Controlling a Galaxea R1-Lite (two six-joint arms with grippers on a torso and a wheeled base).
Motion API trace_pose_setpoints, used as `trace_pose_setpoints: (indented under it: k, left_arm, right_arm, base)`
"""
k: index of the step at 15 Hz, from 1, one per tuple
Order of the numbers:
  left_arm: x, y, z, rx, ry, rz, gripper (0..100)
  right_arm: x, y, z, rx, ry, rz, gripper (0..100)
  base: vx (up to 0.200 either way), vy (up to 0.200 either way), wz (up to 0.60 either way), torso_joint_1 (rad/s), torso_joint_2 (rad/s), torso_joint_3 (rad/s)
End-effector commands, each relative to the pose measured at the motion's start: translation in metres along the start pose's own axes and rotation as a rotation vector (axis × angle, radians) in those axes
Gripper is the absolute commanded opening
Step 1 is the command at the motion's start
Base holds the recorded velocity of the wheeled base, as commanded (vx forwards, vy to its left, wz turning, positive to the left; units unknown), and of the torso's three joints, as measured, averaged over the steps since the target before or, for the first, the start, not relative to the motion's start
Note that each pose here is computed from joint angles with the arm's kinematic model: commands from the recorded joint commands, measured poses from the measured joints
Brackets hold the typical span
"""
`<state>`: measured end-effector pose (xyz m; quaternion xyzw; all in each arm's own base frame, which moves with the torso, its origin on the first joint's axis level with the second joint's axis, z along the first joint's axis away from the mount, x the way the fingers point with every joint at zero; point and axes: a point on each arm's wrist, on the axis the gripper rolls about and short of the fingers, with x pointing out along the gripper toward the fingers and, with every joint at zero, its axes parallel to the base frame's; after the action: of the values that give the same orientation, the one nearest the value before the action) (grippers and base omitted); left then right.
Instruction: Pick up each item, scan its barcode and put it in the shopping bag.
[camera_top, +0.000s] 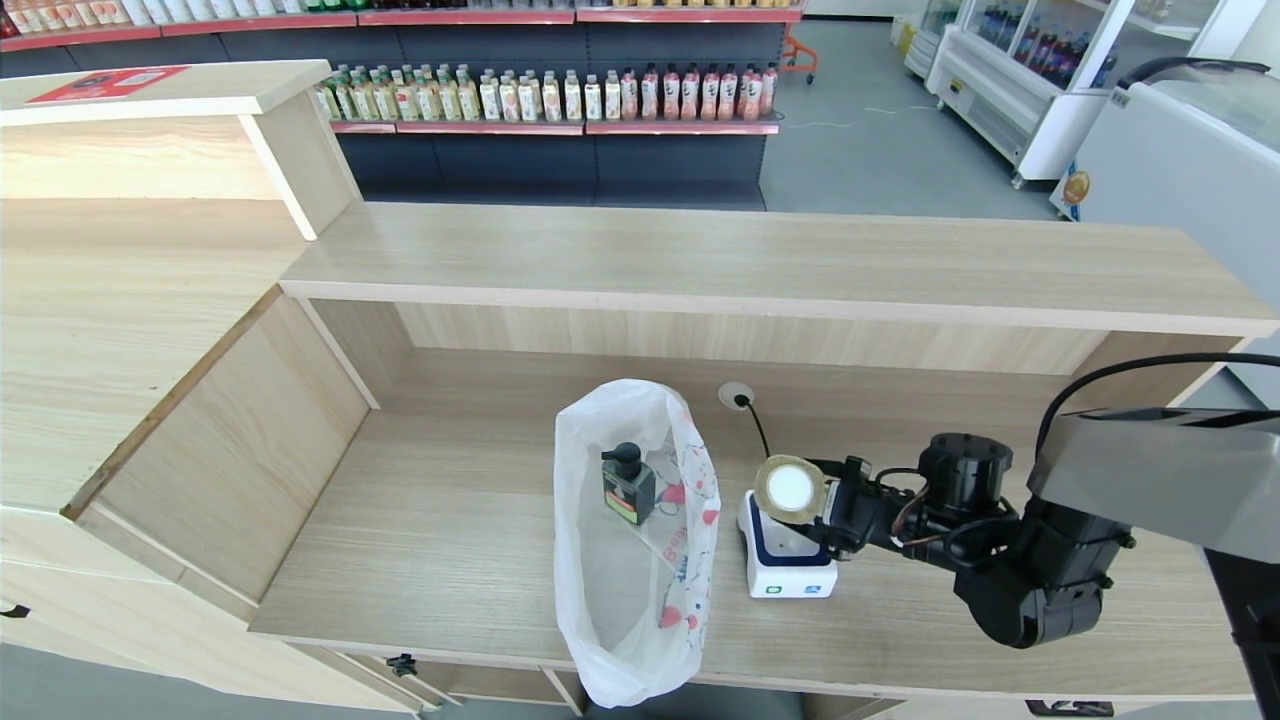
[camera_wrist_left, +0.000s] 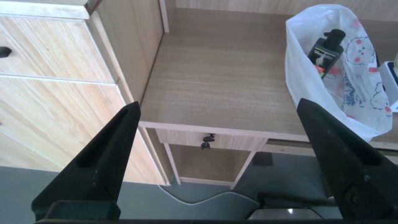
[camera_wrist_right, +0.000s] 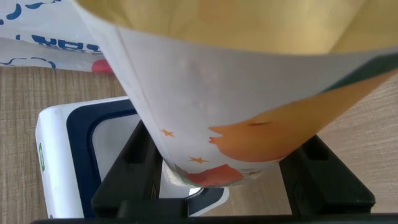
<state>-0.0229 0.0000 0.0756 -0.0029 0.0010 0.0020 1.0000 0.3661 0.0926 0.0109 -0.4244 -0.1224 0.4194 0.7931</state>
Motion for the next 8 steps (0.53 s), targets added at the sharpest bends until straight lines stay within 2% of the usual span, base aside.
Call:
trace_pose_setpoints:
  k: [1,3,4,5,7,8]
  left_arm:
    - [0.000,0.000,0.000,0.000,0.000,0.001,100]
    - [0.000,0.000,0.000,0.000,0.000,0.001,100]
    - [0.000,0.000,0.000,0.000,0.000,0.001,100]
    - [0.000,0.000,0.000,0.000,0.000,0.001,100]
    - [0.000,0.000,0.000,0.000,0.000,0.001,100]
    - [0.000,0.000,0.000,0.000,0.000,0.001,100]
  right_arm:
    - [-0.018,-0.018,0.016,0.061,-0.008,-0.045,0]
    - [-0.036,-0.037,0.033,0.168,-0.022,-0.096,0]
    - [-0.044,-0.055,0.058,0.291,-0.071,-0.150,0]
    - [-0.046,-0.063,0.078,0.384,-0.081,-0.209,0]
    - [-0.046,-0.065,0.107,0.622,-0.053,-0.351,0]
    - [-0.051,-0.062,0.123,0.747,-0.054,-0.365,0]
  base:
    - [0.000,0.000,0.00,0.000,0.00,0.000]
    - [0.000,0.000,0.00,0.000,0.00,0.000]
    - [0.000,0.000,0.00,0.000,0.00,0.000]
    - [0.000,0.000,0.00,0.000,0.00,0.000]
    - [0.000,0.000,0.00,0.000,0.00,0.000]
    - [0.000,0.000,0.00,0.000,0.00,0.000]
